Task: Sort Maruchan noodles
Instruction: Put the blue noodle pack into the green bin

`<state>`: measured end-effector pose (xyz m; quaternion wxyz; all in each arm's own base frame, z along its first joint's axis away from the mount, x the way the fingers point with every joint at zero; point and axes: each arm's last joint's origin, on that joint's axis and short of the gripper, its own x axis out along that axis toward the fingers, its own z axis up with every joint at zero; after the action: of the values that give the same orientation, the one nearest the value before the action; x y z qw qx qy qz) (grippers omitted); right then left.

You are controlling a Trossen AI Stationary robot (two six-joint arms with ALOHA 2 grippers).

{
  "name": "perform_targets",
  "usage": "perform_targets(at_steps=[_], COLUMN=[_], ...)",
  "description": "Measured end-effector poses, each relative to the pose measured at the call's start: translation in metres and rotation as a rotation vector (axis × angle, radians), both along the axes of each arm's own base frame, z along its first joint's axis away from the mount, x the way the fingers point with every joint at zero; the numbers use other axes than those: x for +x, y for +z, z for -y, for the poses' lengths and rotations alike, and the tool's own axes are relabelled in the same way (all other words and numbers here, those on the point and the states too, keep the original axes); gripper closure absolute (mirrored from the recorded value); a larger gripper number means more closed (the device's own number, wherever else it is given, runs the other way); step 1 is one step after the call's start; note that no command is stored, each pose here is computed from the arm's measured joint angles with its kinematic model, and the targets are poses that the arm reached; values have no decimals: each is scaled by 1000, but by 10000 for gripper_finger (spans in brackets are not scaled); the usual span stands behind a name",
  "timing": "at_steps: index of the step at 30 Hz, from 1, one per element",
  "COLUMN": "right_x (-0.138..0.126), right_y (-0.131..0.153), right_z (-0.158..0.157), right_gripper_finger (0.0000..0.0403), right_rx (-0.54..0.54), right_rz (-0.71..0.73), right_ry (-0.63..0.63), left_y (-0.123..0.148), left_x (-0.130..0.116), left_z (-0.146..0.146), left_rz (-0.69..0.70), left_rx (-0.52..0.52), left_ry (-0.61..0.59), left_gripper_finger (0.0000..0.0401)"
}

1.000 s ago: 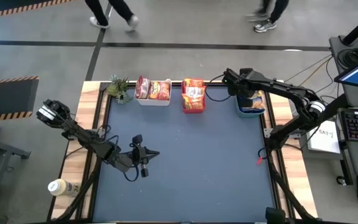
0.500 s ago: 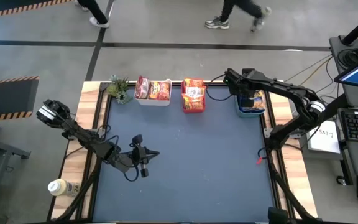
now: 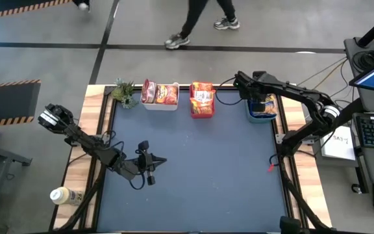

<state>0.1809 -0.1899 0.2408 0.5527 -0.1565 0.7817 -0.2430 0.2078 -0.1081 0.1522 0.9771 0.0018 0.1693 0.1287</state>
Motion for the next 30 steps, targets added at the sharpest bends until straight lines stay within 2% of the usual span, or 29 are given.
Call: perform_targets(at_steps=[10, 21, 30], right_x=[-1, -1, -7], right_y=[-1, 0, 18], right_z=[-1, -1, -6], right_gripper_finger=[283, 233, 232], right_rx=[9, -7, 7], right_rz=[-9, 12, 5], right_ry=[4, -29, -138], left_y=[0, 0, 0], left_x=[0, 0, 0], left_z=[0, 0, 0], left_rz=[0, 0, 0], left_rx=[0, 0, 0], left_ry=[0, 0, 0], left_gripper_finger=[401, 401, 401])
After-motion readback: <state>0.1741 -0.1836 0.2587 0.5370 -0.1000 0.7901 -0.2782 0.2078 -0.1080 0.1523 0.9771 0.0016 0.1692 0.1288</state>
